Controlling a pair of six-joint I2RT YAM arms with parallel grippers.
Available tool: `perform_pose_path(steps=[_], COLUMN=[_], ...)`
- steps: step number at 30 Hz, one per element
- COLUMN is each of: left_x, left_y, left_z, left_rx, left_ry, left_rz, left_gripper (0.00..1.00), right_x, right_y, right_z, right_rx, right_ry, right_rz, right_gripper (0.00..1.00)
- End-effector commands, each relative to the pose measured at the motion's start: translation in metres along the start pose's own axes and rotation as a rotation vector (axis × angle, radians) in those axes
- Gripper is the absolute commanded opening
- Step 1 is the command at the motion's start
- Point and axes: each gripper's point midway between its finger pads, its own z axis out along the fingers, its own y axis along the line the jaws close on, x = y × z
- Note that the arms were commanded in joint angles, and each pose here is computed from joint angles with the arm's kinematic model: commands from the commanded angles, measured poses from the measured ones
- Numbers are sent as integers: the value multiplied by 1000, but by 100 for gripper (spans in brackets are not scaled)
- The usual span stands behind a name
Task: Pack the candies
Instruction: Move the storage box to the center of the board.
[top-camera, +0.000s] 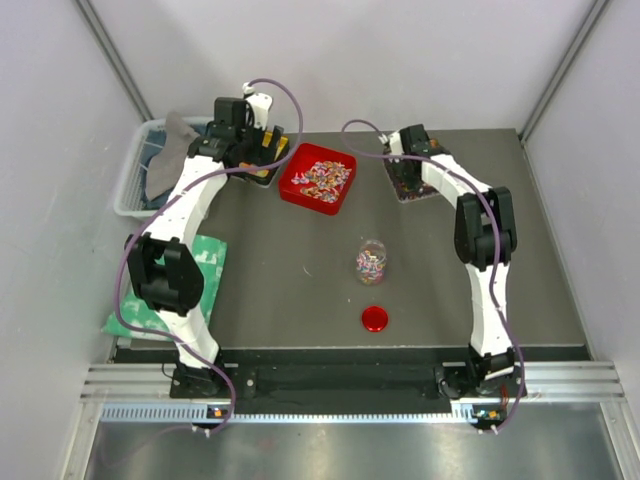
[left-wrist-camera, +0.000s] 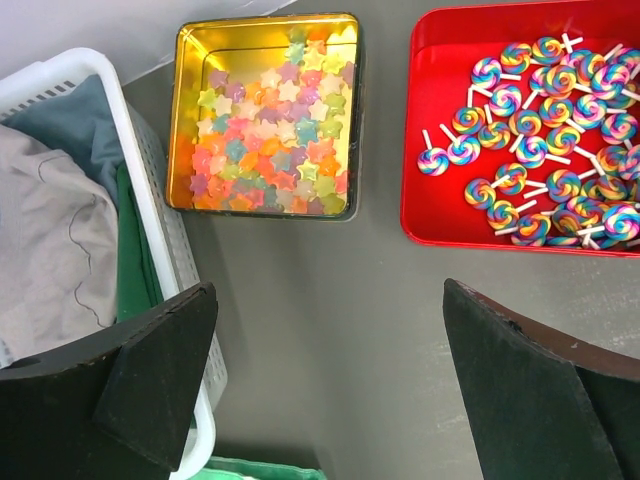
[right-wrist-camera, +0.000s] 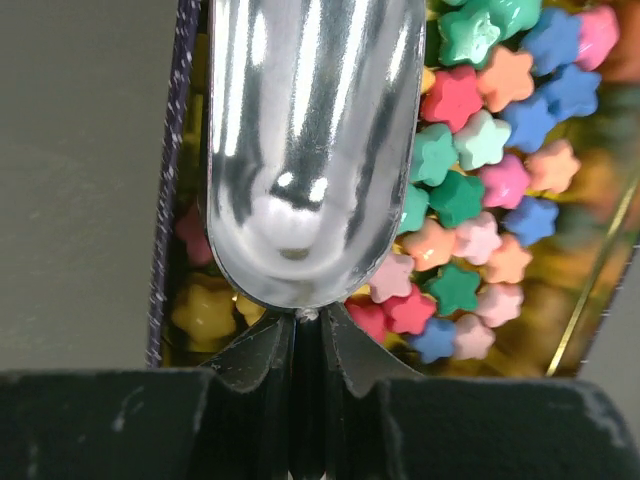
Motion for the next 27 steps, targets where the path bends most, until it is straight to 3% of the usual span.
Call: perform_pose_path(steps=[1, 15, 18, 27], left_x=[-29, -15, -9, 53], left_y=[5, -13, -23, -98], left_z=[-34, -34, -35, -80], left_rx=[-4, 83, 143, 618], left_ry=[-100, -81, -60, 63], left_rz=[-20, -33, 2, 184], left_gripper=[99, 99, 99, 99], right_x=[-40, -57, -64, -55], right_y=[29, 108, 92, 18], right_z=[-43, -66, -76, -97], right_rx=[-80, -200, -142, 6], right_ry=[-119, -138, -159, -161], right_rz=[10, 5, 18, 139], right_gripper=[0, 0, 0, 0])
